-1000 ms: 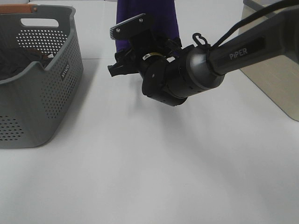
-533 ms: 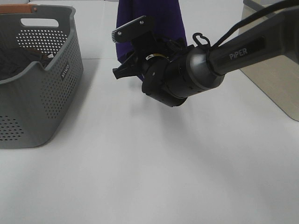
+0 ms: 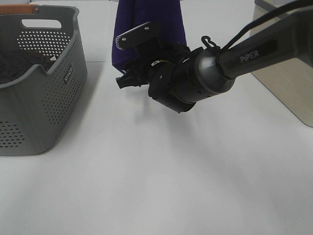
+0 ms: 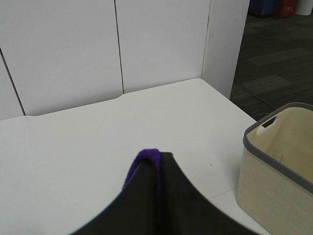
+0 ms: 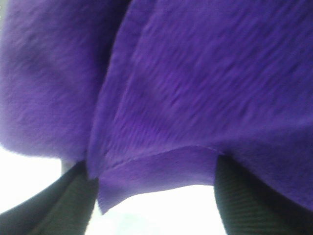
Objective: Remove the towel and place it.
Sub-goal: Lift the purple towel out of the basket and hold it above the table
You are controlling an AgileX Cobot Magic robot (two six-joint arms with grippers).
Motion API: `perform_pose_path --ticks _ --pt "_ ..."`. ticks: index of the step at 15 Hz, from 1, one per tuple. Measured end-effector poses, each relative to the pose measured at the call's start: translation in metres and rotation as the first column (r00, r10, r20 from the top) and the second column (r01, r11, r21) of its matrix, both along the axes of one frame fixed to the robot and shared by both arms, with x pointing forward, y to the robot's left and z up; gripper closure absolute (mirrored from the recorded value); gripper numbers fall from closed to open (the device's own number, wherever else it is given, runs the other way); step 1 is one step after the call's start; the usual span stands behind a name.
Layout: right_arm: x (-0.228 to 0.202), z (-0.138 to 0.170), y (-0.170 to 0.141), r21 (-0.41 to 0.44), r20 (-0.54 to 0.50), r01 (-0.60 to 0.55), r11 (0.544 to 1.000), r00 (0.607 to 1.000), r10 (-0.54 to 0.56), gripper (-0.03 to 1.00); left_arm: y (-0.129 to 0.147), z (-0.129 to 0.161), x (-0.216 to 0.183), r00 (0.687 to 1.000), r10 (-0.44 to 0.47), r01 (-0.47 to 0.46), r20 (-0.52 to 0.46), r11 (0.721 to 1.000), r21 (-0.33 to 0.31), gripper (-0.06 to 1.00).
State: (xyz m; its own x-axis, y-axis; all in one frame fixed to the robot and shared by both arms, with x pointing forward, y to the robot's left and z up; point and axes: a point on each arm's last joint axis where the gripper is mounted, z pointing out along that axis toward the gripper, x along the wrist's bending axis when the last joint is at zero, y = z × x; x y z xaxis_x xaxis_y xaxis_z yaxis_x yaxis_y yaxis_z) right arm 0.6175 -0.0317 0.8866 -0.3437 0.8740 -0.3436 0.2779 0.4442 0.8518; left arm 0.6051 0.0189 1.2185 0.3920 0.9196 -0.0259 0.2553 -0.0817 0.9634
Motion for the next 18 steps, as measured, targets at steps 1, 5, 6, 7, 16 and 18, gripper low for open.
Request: perform_pose_path --ticks 1,5,6,7,16,18 --pt "0.002 0.003 -0.003 0.007 0.029 0.036 0.999 0.999 -0.036 0.41 0.000 0.000 0.000 1.000 0.000 0.000 0.000 1.000 0.000 0.94" --pt "0.004 0.006 -0.010 0.024 0.070 0.129 0.991 0.989 -0.131 0.64 0.000 0.000 0.000 1.000 0.000 0.000 0.001 1.000 0.001 0.94" --pt "0.002 0.006 -0.008 0.004 0.071 0.132 0.991 0.989 -0.132 0.67 0.001 0.000 0.000 1.000 0.004 -0.004 0.007 1.000 0.009 0.94" --pt "0.000 0.006 -0.006 -0.007 0.068 0.130 0.991 0.989 -0.130 0.68 0.001 0.000 0.000 1.000 0.005 -0.005 0.011 1.000 0.012 0.94" --pt "-0.029 0.061 0.016 0.072 0.137 0.164 0.984 0.975 -0.173 0.97 0.023 -0.001 0.016 0.998 0.067 -0.067 -0.010 0.998 0.012 0.94" --pt "-0.033 0.078 0.017 0.081 0.093 0.122 0.989 0.987 -0.130 0.97 0.023 -0.001 0.016 0.998 0.068 -0.068 -0.013 0.998 0.012 0.94"
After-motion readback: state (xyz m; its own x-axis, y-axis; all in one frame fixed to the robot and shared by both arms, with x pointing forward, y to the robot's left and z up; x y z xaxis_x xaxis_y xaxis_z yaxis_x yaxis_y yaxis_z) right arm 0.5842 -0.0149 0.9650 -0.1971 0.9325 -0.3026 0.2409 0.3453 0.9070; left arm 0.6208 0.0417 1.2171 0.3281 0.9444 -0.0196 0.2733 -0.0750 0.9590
